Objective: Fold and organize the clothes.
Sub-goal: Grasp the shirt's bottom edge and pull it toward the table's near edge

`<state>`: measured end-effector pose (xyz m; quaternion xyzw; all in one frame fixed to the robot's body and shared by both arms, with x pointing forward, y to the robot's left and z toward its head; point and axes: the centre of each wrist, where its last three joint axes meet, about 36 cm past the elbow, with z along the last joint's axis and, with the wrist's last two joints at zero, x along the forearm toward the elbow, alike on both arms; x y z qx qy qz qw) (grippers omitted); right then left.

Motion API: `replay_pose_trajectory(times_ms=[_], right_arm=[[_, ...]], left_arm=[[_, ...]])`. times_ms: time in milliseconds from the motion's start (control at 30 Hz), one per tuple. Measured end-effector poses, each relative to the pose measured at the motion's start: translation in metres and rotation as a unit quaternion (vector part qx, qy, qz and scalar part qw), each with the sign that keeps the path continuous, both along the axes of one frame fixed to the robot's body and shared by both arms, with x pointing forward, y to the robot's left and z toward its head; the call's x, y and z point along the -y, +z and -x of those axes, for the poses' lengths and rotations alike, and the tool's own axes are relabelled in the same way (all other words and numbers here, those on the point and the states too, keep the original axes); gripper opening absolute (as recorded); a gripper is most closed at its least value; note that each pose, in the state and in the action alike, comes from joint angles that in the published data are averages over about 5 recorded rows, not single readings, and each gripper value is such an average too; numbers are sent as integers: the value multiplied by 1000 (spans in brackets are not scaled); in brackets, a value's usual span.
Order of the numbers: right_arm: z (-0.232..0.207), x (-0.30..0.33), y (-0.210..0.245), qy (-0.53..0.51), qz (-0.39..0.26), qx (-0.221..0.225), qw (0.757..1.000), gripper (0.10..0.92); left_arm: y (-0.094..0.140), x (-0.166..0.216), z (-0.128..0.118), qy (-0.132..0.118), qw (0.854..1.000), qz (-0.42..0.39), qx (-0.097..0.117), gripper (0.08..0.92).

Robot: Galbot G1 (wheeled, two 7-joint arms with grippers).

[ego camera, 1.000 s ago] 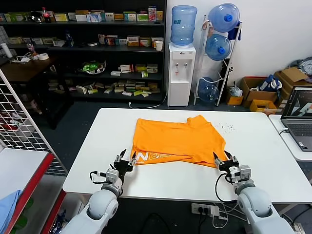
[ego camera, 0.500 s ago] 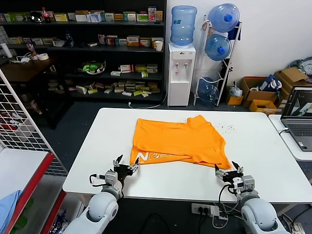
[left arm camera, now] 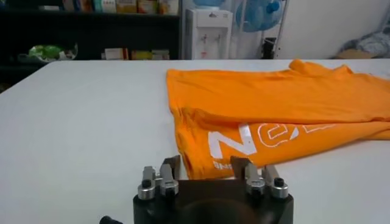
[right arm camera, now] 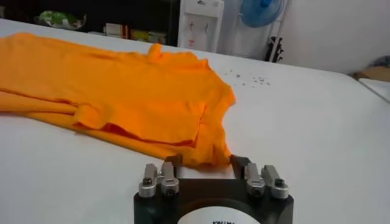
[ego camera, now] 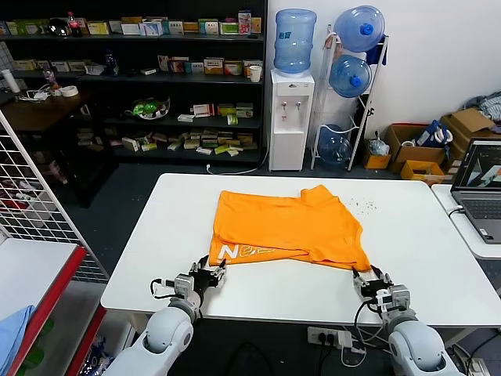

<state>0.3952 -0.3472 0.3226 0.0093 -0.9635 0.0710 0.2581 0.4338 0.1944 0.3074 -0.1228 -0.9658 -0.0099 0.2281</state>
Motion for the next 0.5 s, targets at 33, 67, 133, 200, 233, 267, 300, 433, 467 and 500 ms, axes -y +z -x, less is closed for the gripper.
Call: replay_pose_trajectory(times_ms=[33, 67, 133, 200, 233, 267, 300, 433, 467, 500], right_arm=[[0, 0, 0, 1, 1, 0, 1000, 411], [1, 1, 1, 2, 2, 0, 1000, 385], [1, 2, 2, 4, 4, -1, 1000, 333], [3, 4, 3, 5, 6, -3, 1000, 272], [4, 5, 5, 6, 8, -4, 1000, 246], [5, 6, 6, 7, 10, -4, 1000, 212], [6, 8, 8, 7, 11, -5, 1000, 186], [15, 11, 16, 12, 19, -8, 1000, 129], [18, 12, 18, 13, 21, -9, 1000, 126], [22, 12, 21, 14, 23, -10, 1000, 126]], left_arm=[[0, 0, 0, -1, 1000, 1, -1, 464], [0, -1, 0, -3, 1000, 1, -2, 438], [1, -2, 1, -5, 1000, 2, -5, 378], [2, -4, 2, -7, 1000, 3, -9, 326], [2, -5, 3, -7, 1000, 4, -10, 291], [3, -5, 4, -8, 1000, 4, -13, 265], [4, -6, 4, -8, 1000, 5, -15, 239], [8, -9, 10, -9, 1000, 8, -24, 133], [9, -10, 12, -10, 1000, 9, -27, 118], [11, -11, 14, -10, 999, 10, -29, 112]])
